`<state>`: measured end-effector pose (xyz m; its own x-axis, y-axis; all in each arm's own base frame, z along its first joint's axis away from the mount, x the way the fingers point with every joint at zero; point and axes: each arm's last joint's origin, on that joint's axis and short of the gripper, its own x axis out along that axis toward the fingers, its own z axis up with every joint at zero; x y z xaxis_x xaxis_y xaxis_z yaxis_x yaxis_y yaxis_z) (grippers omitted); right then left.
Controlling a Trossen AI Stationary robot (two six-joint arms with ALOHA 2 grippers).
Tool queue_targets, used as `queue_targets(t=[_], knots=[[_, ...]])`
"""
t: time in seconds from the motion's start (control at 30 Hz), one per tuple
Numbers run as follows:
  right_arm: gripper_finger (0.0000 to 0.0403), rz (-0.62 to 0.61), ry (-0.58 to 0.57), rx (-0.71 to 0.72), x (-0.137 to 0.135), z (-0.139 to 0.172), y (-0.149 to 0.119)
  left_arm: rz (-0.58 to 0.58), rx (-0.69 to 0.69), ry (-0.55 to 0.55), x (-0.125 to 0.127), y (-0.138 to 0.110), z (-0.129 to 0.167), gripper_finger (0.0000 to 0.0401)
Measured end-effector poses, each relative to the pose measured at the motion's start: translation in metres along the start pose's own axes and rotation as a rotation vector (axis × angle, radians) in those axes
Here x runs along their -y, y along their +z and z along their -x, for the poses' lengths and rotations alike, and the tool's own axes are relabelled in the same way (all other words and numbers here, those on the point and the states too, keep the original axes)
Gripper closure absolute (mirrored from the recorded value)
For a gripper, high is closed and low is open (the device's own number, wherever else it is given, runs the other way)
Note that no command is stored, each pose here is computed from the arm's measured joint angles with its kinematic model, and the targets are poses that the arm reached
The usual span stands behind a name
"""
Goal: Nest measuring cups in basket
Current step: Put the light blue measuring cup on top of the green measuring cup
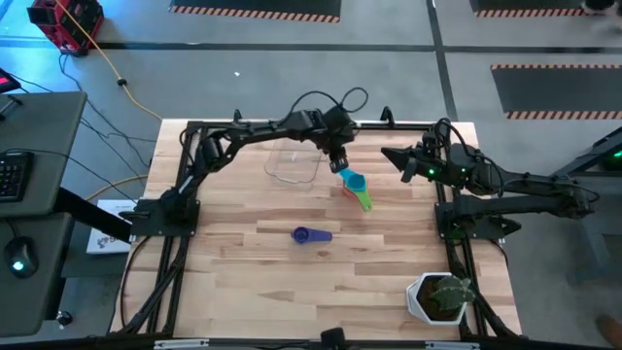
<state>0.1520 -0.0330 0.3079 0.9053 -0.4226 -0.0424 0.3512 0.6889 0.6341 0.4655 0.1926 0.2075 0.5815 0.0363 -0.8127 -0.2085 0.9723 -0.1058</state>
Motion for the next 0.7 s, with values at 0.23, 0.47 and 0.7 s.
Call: queue_targets(t=[0.23,0.47,0.7], knots=[[0.0403,-0.013,-0.006,0.005,0.0,0.0,0.0,0.001,-0.017,0.09,0.007,-0.002,-0.013,0.0401],[0.0403,-0.044,-0.005,0.004,0.0,0.0,0.0,-0.008,-0.035,0.044,0.003,-0.007,-0.023,0.0401],[0.0403,-0.06,-0.003,0.001,0.0,0.0,0.0,-0.025,-0.178,0.024,0.006,-0.025,-0.036,0.0401]])
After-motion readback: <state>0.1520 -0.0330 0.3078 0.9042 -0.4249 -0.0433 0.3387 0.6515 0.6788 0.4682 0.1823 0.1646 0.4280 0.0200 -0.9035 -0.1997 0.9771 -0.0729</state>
